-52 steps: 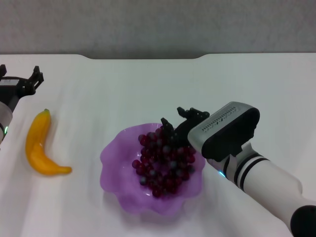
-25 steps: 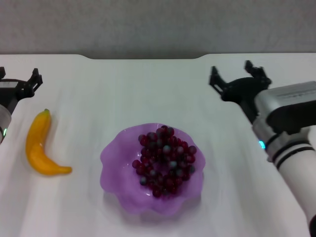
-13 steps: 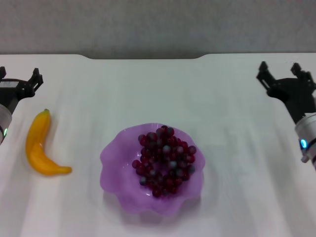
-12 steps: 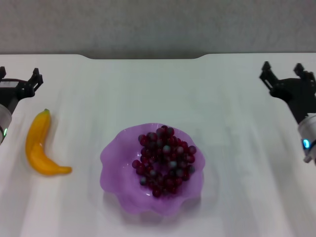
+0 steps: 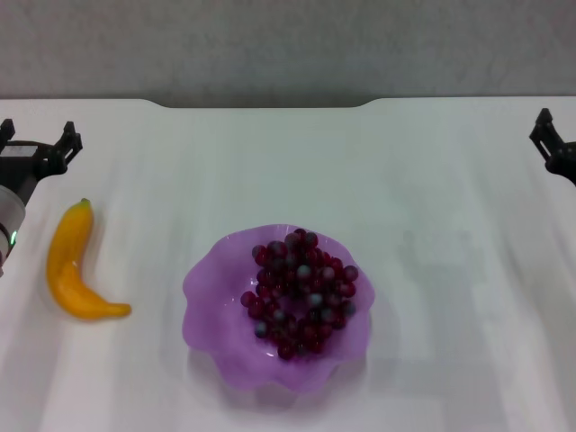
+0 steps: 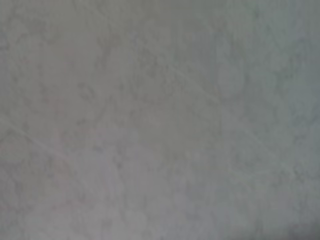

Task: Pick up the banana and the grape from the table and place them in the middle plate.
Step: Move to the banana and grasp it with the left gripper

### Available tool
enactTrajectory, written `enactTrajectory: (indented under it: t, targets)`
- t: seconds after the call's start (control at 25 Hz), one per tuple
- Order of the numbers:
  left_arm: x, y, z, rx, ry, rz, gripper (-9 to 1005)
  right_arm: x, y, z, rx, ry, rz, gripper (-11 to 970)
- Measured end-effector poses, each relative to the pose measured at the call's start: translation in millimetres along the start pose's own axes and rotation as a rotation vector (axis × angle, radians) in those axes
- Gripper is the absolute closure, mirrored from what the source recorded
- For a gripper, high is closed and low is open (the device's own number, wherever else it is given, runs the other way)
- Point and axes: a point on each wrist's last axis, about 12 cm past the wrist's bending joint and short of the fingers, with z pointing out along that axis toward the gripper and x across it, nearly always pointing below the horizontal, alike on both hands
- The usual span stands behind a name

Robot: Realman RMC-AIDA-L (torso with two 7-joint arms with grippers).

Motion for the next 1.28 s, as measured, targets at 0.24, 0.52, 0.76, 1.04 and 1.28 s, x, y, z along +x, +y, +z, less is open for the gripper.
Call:
enactTrajectory:
  t: [0.24, 0.52, 0.76, 1.04, 1.28]
  targets:
    - [1.9, -8.6, 8.5, 0.017, 0.109, -0.006, 103, 3.1, -5.7, -2.9, 0.018, 0.012, -0.002, 81]
    - [-15.0, -31.5, 24.6, 0.082, 0.246, 0.017, 103, 8.5, -9.3, -6.9, 0.028, 0.040, -0.001, 81]
    - [-42.5, -39.2, 31.7, 0.116, 0.319, 0.015, 103, 10.5, -11.7, -7.6, 0.031, 0.055, -0.007, 81]
    - [-78.9, -23.0, 29.3, 0.109, 0.380, -0.010, 103, 10.9, -11.2, -7.7, 0.031, 0.056, -0.011, 81]
    - [-92.9, -13.1, 23.1, 0.087, 0.489, 0.043, 103, 11.0, -11.4, -8.0, 0.031, 0.057, -0.011, 81]
